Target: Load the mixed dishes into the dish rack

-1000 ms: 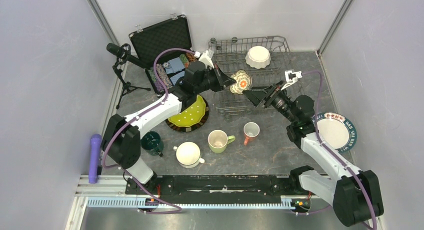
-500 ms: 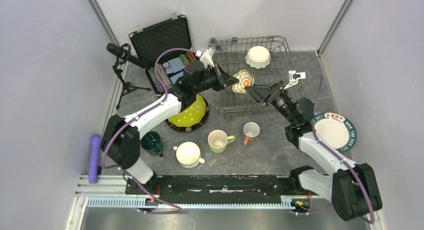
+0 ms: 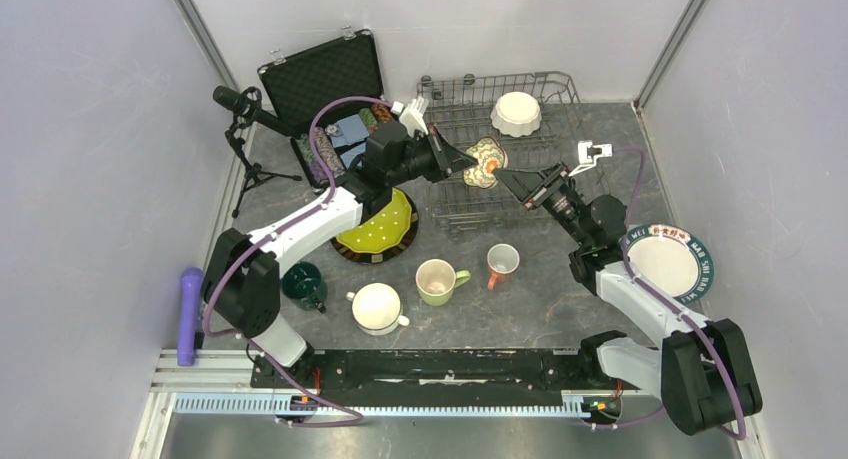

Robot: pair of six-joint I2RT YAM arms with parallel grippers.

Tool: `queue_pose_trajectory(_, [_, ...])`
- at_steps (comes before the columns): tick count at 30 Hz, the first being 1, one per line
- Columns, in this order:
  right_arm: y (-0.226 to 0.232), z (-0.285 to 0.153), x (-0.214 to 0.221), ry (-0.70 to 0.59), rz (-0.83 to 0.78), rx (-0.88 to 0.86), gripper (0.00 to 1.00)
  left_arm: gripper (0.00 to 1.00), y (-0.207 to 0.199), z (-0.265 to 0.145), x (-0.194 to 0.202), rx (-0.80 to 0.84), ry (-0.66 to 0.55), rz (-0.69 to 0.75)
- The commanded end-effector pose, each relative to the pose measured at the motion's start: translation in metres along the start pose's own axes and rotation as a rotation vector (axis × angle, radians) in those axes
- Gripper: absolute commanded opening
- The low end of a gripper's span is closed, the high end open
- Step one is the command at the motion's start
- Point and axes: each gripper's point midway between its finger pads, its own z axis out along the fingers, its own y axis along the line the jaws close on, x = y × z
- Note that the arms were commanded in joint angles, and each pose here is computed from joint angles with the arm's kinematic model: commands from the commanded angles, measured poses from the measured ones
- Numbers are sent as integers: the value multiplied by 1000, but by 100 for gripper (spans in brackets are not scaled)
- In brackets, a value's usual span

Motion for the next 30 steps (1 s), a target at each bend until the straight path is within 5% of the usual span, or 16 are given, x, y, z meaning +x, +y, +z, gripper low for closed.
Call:
queue_pose_trajectory(1, [6, 5, -13, -27, -41, 6, 1, 5, -37, -9, -16, 112, -44, 27])
queue_pose_trajectory(4, [1, 7, -20, -34, -78, 53, 0, 37, -32, -9, -20, 87, -64, 40])
queue_pose_trajectory(13, [-47, 6, -72, -55, -359, 434, 0, 88, 7, -25, -46, -135, -115, 127])
queue_pose_trajectory(21, [-121, -31, -120, 214, -735, 1046, 0, 91, 38, -53, -44, -327, -139, 171])
queue_pose_trajectory(30, [-167, -60, -105, 572, -982, 1450, 0, 95, 60, -96, -28, -474, -130, 198])
